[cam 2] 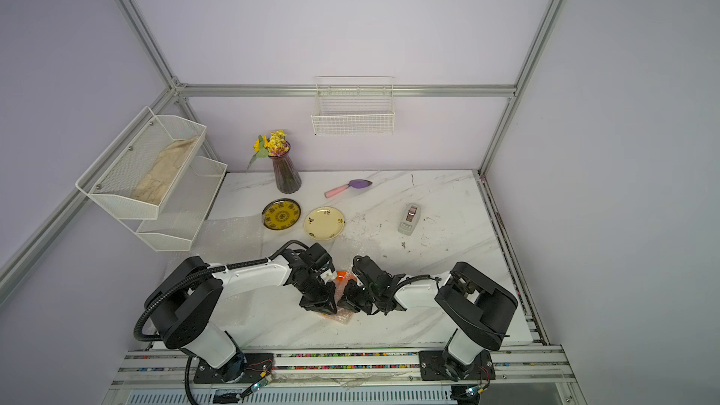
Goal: Wrap dinner plates in bubble wrap
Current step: Wrap the plate in the bubble wrap.
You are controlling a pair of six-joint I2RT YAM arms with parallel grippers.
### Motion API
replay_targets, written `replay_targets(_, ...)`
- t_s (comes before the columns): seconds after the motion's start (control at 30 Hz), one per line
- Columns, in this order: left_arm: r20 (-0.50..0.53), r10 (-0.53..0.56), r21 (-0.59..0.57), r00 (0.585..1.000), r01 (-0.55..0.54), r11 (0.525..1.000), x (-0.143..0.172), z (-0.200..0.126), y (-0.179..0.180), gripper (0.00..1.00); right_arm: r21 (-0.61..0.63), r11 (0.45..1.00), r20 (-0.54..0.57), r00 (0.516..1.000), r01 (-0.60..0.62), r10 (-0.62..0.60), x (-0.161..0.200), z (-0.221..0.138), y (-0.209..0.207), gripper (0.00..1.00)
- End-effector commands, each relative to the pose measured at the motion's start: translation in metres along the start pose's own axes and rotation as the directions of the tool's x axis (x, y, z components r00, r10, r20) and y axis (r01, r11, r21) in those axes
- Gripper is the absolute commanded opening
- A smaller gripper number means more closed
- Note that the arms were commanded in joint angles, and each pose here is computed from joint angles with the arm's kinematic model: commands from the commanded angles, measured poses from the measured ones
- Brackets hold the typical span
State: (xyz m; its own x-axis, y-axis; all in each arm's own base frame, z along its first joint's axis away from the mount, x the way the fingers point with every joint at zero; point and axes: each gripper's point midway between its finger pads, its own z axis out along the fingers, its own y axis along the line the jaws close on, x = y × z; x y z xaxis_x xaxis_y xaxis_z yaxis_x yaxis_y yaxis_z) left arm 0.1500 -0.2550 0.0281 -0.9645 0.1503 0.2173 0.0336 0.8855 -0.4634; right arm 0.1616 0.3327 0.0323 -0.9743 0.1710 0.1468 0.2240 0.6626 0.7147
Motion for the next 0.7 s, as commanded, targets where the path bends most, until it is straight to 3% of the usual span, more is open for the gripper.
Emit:
replay_targets(0.0, -0.017, -0.049, -0.262, 0.999, 0.043, 0.964, 0.007, 0.005, 0.055, 0.16, 0.099, 0.994, 0.060, 0.997, -0.050, 0.045, -0.009, -0.012, -0.021, 0.12)
replay_targets(0.07, -0.017, -0.035, -0.280, 0.999, 0.029, 0.960, 0.004, 0.005, 0.055, 0.16, 0.067, 0.997, 0.117, 0.992, -0.043, 0.035, -0.027, -0.032, -0.012, 0.18)
replay_targets(0.3, -0.039, -0.013, -0.279, 0.999, 0.002, 0.960, 0.001, 0.007, 0.053, 0.16, -0.011, 0.999, 0.222, 0.974, -0.032, 0.034, -0.104, -0.077, -0.007, 0.22)
replay_targets(0.43, -0.049, -0.012, -0.281, 0.999, -0.002, 0.960, 0.002, 0.009, 0.054, 0.16, 0.039, 0.998, 0.319, 0.947, -0.044, 0.029, -0.149, -0.105, -0.022, 0.30)
replay_targets(0.67, -0.050, -0.010, -0.272, 0.999, -0.004, 0.962, 0.001, 0.008, 0.051, 0.16, 0.059, 0.997, 0.360, 0.933, -0.045, 0.021, -0.168, -0.135, -0.040, 0.53)
